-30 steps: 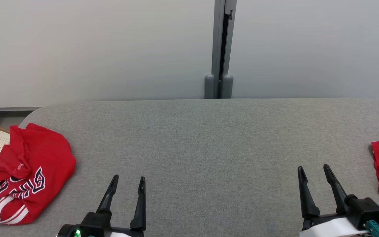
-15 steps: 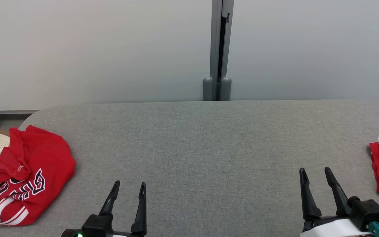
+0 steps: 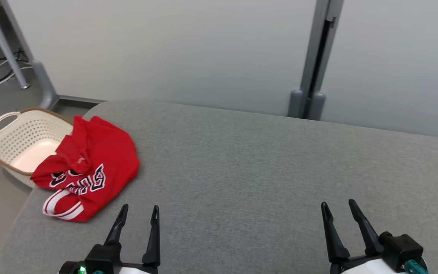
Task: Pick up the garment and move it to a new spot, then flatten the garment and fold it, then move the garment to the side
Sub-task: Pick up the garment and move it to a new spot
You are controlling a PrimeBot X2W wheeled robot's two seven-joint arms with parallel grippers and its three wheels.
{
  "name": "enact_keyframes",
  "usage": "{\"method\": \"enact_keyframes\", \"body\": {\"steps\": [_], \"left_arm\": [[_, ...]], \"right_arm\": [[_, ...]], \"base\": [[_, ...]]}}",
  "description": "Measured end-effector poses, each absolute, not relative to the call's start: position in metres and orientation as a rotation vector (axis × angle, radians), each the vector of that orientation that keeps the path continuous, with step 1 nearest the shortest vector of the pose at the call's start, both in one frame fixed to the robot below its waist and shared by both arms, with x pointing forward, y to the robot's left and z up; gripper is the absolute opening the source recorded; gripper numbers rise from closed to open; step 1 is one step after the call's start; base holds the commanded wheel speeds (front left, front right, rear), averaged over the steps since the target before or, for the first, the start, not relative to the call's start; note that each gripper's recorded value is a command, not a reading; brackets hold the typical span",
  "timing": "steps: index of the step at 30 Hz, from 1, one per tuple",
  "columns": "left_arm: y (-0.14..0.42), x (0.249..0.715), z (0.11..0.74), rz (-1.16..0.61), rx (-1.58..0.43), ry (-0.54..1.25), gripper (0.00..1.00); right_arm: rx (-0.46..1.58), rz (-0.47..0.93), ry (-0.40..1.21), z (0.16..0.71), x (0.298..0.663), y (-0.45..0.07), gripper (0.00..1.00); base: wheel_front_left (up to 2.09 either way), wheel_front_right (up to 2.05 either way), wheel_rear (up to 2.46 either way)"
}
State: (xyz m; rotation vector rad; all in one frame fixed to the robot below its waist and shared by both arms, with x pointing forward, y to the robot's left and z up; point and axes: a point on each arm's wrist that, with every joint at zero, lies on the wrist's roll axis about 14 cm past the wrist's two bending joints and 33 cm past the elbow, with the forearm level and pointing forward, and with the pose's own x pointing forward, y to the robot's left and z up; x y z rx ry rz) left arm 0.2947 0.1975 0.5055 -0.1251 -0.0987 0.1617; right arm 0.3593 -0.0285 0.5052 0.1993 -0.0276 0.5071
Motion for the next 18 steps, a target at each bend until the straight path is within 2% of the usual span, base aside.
{"method": "enact_keyframes", "body": {"steps": [13,18], "left_arm": [[0.274,0.244,0.516,0.436,-0.099,-0.154,1.0],[0.289,0.236,0.516,0.508,-0.087,-0.145,1.0]], "right_arm": [[0.227,0.828,0.0,0.512,0.345,0.076,1.0],[0.233,0.904,0.029,0.506,0.34,0.1,1.0]], "base": [[0.0,0.0,0.0],[0.0,0.0,0.0]]}}
